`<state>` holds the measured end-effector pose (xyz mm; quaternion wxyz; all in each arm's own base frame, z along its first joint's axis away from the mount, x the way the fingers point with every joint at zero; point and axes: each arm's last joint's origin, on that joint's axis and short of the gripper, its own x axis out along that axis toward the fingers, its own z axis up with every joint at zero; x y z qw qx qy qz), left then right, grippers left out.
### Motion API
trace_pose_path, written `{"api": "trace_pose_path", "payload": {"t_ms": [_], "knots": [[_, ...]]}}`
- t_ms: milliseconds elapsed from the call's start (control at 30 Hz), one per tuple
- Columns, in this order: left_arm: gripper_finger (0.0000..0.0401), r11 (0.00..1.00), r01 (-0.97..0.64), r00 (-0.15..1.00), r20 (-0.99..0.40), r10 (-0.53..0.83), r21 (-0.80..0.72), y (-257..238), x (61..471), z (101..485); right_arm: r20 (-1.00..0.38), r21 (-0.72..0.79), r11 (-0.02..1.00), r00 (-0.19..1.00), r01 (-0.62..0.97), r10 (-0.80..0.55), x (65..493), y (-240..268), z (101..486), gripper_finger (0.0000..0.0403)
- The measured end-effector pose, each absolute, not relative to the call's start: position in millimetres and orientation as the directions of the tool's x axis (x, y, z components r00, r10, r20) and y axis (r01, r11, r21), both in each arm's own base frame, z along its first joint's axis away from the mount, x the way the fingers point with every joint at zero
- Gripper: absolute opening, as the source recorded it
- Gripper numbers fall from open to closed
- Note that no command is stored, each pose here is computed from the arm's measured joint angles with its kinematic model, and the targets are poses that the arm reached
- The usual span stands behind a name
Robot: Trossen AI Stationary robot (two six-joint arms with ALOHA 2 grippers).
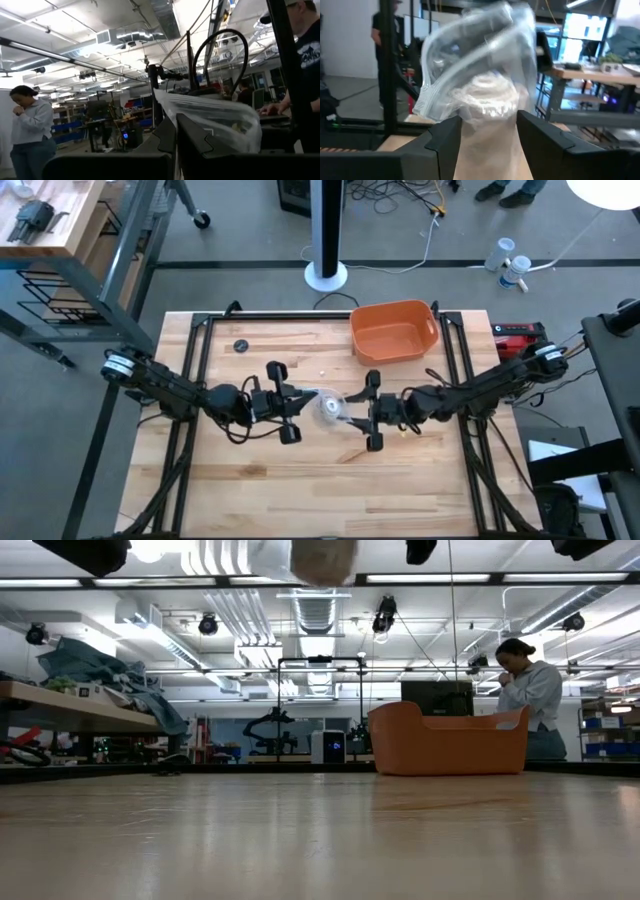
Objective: Roll bandage
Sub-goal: Close the transparent zip bag
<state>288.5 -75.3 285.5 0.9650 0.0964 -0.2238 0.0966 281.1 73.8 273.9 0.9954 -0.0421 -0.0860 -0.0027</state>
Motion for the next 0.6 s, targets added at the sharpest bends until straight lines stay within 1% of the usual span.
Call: {"api": "trace_pose_path", "payload": {"t_ms": [100,167,233,333,367,500,600], "knots": [[0.0000,0.963,-0.227,0.885,0.444,0.142,0.145,-75.5,288.8,284.8,0.171,-0.086,0.996,0.985,0.023,-0.008,281.0,73.5,274.0,0.0173],[0.0000,0.965,-0.221,0.888,0.438,0.140,0.139,-75.8,289.1,284.3,0.170,-0.081,0.996,0.985,0.026,-0.012,281.1,73.3,273.8,0.0151],[0.0000,0.968,-0.214,0.891,0.432,0.139,0.131,-76.0,289.4,283.6,0.171,-0.083,0.996,0.985,0.027,-0.013,281.1,73.2,273.9,0.0111],[0.0000,0.972,-0.203,0.899,0.417,0.136,0.120,-76.2,290.2,282.0,0.156,-0.107,0.994,0.988,0.027,-0.010,281.3,73.6,272.5,0.0028],[0.0000,0.974,-0.198,0.900,0.414,0.137,0.110,-76.5,290.2,281.8,0.150,-0.119,0.993,0.989,0.026,-0.008,280.9,74.4,272.1,0.0015],[0.0004,0.964,-0.264,0.893,0.387,0.230,0.037,-78.3,286.2,282.5,0.104,-0.115,0.993,0.994,0.041,-0.029,274.0,72.4,275.8,0.0003],[0.0019,0.952,-0.303,0.901,0.336,0.273,0.038,-80.9,281.7,281.5,0.067,-0.102,0.994,0.997,0.036,-0.029,264.0,69.3,282.6,0.0001]]}}
